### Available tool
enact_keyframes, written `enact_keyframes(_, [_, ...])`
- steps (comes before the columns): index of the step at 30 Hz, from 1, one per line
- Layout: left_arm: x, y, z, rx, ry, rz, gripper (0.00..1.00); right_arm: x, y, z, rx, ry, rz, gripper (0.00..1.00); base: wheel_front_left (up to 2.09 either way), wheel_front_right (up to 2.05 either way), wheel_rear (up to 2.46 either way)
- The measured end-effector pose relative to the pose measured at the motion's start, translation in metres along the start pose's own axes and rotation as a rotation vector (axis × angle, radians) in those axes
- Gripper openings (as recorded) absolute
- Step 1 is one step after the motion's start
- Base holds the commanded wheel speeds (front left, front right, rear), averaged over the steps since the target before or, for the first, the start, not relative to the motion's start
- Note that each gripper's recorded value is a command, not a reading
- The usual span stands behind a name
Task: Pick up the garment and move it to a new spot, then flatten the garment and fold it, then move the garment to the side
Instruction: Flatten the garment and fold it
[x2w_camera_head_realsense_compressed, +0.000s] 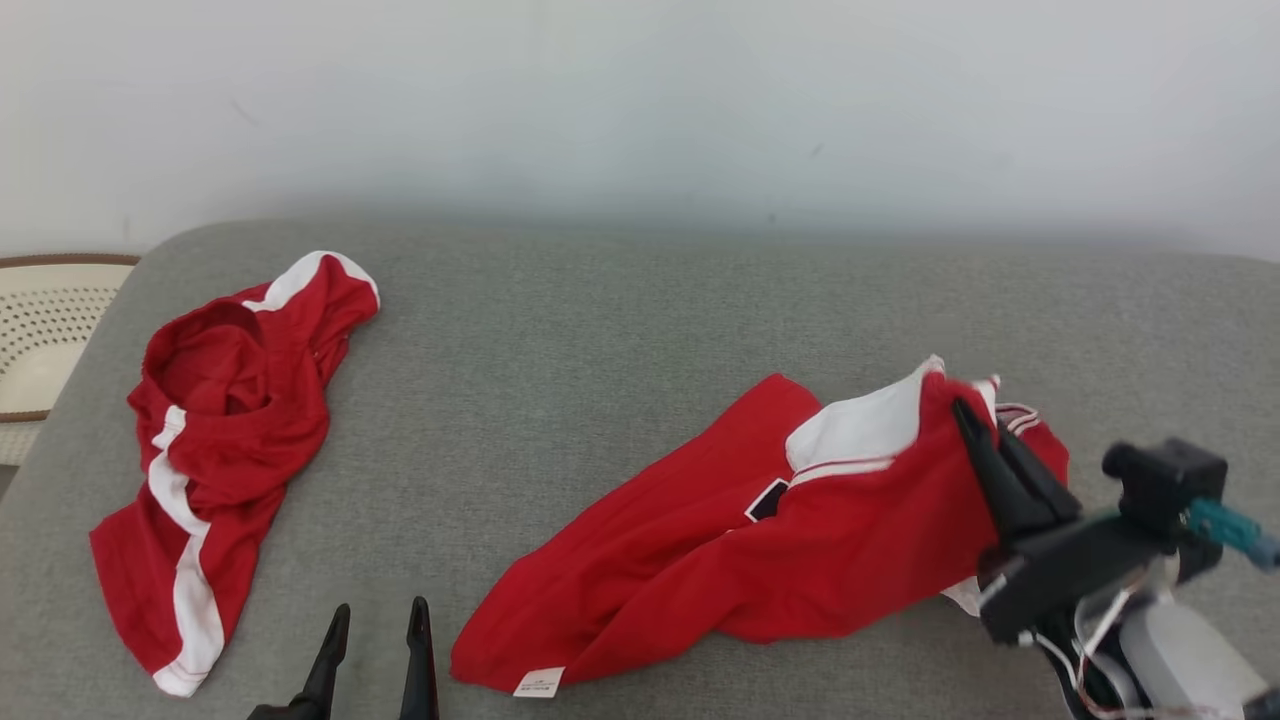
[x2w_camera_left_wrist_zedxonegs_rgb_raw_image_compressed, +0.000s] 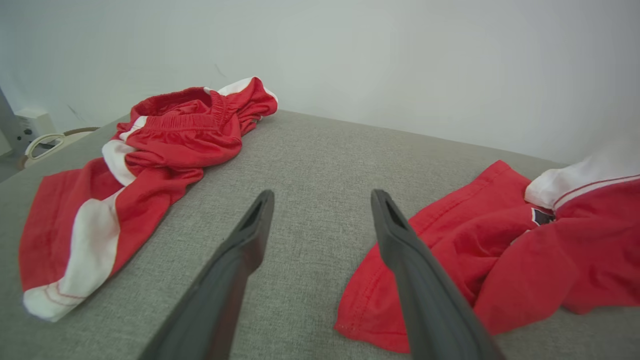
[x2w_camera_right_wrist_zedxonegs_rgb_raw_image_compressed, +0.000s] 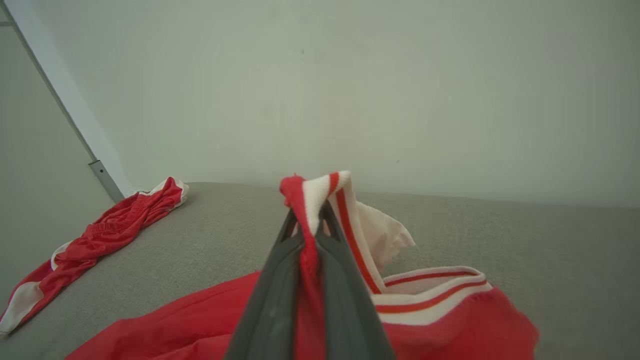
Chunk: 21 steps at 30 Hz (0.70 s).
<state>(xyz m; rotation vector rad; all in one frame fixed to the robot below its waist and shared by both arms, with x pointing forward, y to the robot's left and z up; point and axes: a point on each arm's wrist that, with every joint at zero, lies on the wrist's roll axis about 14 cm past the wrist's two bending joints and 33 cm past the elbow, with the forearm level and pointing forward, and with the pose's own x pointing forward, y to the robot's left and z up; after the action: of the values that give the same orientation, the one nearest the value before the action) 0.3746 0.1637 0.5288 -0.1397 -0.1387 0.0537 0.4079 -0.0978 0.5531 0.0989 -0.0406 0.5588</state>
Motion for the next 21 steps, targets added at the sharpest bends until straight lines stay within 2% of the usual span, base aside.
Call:
enact_keyframes(6, [0.006,-0.010,-0.006,0.000,0.014,-0.033,1.00,-0.043,0.000,-0.036,0.076,0.079,-0.069,0.00,0.00,0.00,0.00])
enact_keyframes(10, [0.008,-0.015,-0.011,-0.002,0.026,-0.047,1.00,-0.069,-0.003,-0.065,0.080,0.165,-0.121,0.00,0.00,0.00,0.00])
enact_keyframes(20, [0.009,-0.019,-0.015,-0.005,0.038,-0.062,1.00,-0.099,-0.016,-0.092,0.095,0.242,-0.214,0.00,0.00,0.00,0.00])
enact_keyframes(21, [0.009,-0.019,-0.015,-0.004,0.038,-0.063,1.00,-0.103,-0.018,-0.095,0.090,0.258,-0.221,0.02,0.00,0.00,0.00])
